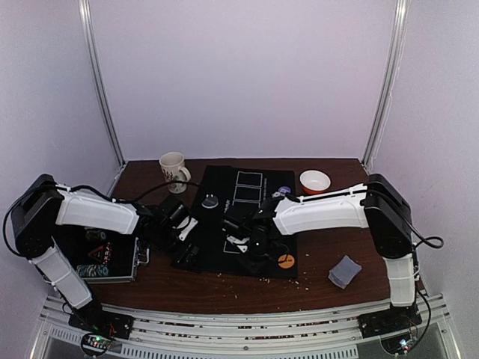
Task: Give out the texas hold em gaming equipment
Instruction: Move the pile of poker chips to the big blind area.
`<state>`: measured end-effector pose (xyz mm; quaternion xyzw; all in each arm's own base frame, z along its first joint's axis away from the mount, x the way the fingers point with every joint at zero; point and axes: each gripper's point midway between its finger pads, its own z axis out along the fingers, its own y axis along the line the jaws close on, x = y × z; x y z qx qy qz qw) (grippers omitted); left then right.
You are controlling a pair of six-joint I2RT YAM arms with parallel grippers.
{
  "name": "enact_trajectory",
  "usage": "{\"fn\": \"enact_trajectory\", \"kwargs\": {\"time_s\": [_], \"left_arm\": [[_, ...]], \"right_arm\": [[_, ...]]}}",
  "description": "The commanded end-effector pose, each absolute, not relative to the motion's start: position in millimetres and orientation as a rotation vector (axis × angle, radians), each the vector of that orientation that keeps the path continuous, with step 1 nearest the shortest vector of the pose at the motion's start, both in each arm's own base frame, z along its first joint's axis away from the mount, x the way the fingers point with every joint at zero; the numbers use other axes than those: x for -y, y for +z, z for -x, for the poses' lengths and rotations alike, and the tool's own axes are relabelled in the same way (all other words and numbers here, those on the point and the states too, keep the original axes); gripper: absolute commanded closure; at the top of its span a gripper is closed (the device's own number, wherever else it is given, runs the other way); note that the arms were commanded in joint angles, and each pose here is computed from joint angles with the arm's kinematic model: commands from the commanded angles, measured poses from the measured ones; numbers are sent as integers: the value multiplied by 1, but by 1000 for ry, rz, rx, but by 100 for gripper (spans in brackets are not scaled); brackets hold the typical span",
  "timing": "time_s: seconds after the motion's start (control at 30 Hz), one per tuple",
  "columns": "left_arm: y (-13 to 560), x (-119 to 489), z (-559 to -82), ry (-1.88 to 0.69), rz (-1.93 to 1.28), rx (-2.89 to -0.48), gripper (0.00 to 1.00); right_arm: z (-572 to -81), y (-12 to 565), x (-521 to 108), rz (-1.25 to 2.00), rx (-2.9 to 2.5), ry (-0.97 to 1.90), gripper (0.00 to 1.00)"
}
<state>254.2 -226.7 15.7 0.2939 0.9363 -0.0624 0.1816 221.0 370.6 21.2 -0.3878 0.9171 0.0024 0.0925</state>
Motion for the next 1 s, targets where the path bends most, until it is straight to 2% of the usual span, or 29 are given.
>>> {"fn": "enact_trajectory", "kwargs": {"time_s": [0.0, 0.53, 0.7, 0.83, 0.97], "left_arm": [[-9, 198, -231, -74, -820, -2771, 15], [-6, 200, -233, -85, -825, -2758, 14], [-6, 201, -234, -85, -829, -2755, 14], [-4, 202, -235, -92, -828, -2747, 14], [4, 209, -238, -136, -838, -2713, 12]], "right_arm": [[-217, 12, -325, 1130, -2796, -179, 72], [-208, 7, -283, 1078, -2849, -257, 73], [-207, 5, -289, 1076, -2857, -203, 73], [-209, 3, -296, 1080, -2853, -173, 64], [-210, 7, -303, 1080, -2842, -127, 46]]}}
